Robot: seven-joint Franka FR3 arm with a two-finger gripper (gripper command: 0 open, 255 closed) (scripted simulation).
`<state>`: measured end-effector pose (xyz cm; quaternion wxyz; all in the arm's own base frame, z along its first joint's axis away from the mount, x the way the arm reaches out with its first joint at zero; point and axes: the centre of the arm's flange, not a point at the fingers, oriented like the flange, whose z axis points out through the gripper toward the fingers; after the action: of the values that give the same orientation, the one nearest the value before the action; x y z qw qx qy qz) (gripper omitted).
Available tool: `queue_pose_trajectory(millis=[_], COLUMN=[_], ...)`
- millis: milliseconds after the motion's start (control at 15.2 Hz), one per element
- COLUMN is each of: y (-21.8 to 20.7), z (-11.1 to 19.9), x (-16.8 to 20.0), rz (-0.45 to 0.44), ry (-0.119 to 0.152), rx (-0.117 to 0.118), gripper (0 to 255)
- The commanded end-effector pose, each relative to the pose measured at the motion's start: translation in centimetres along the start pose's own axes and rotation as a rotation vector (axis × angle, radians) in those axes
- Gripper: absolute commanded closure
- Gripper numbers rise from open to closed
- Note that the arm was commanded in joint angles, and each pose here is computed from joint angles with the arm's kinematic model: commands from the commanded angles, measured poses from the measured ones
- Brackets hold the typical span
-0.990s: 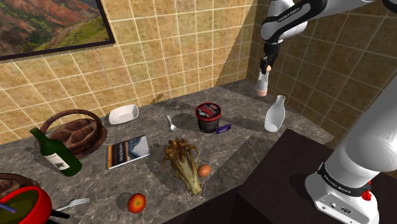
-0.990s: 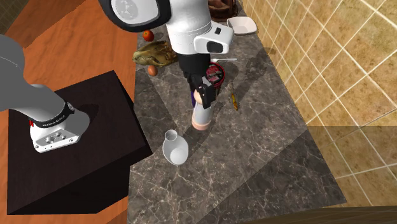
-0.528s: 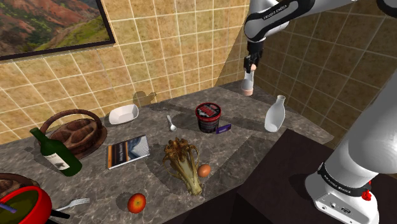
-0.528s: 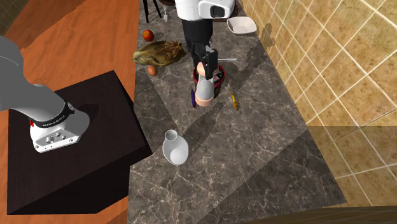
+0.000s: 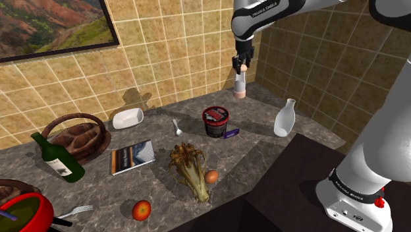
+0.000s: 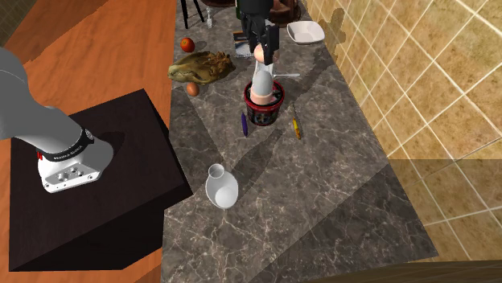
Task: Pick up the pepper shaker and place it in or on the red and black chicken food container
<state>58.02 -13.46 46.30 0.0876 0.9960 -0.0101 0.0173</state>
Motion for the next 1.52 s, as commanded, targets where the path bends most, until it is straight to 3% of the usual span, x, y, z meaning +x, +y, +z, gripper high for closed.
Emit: queue_pose_trajectory(millis=[0, 594, 1452], y=[-2.0, -10.8, -12.0], z=[-0.7, -4.1, 2.7], x=[1.3, 7.9, 7.6], rz=[0.001, 0.001, 0.001], ry=[0.000, 0.000, 0.000], rx=[0.000, 0.000, 0.000], gripper=[255, 255, 255])
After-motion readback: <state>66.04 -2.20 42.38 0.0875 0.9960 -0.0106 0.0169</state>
